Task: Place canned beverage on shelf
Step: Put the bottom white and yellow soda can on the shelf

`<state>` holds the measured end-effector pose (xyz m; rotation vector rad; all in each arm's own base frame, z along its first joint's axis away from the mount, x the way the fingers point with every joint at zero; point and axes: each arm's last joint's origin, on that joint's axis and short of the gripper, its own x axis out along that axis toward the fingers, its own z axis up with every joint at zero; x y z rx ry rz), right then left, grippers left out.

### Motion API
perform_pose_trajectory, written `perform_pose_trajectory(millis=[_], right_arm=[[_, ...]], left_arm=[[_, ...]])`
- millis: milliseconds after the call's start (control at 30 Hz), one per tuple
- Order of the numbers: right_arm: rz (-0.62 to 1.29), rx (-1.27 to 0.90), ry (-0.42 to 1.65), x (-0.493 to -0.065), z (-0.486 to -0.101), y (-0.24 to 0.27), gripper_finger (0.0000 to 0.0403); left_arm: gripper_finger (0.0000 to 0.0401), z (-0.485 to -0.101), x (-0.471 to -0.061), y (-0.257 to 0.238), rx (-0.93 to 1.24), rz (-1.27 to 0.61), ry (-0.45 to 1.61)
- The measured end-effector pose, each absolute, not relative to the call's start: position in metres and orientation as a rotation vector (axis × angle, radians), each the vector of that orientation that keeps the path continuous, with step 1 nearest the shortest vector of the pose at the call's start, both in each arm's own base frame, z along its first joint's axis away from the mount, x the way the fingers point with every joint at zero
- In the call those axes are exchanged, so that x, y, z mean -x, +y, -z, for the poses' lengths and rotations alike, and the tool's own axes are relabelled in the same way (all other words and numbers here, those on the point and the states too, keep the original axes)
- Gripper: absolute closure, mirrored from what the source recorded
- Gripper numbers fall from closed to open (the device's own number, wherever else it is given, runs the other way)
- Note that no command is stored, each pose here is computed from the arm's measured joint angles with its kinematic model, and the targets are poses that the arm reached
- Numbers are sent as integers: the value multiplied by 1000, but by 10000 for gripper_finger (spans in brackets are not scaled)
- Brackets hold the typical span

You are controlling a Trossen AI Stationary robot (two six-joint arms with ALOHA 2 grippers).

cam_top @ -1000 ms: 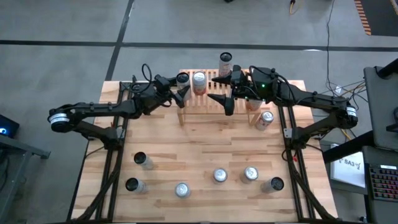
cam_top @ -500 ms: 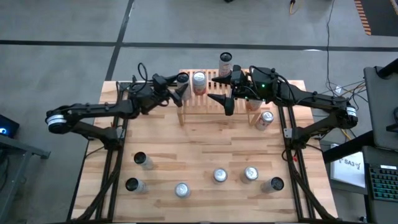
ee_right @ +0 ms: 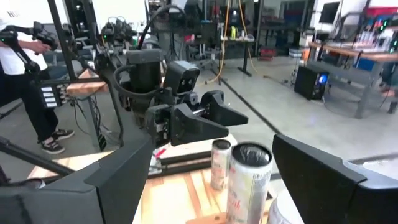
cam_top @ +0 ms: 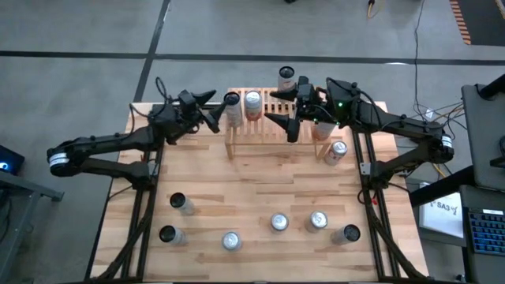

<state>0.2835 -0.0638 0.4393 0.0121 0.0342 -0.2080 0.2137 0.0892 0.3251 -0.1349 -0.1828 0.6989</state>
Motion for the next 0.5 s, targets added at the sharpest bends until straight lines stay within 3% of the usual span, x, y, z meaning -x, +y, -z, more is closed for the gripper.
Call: perform_pose_trajectory(millis=[300, 500], right_arm=[[207, 17, 18, -278, -456, -63, 77], [197, 15, 35, -276, -460, -62, 77]], left_arm=[[109, -345, -187, 74, 233, -637, -277], [175, -340, -186, 54, 345, -537, -195]])
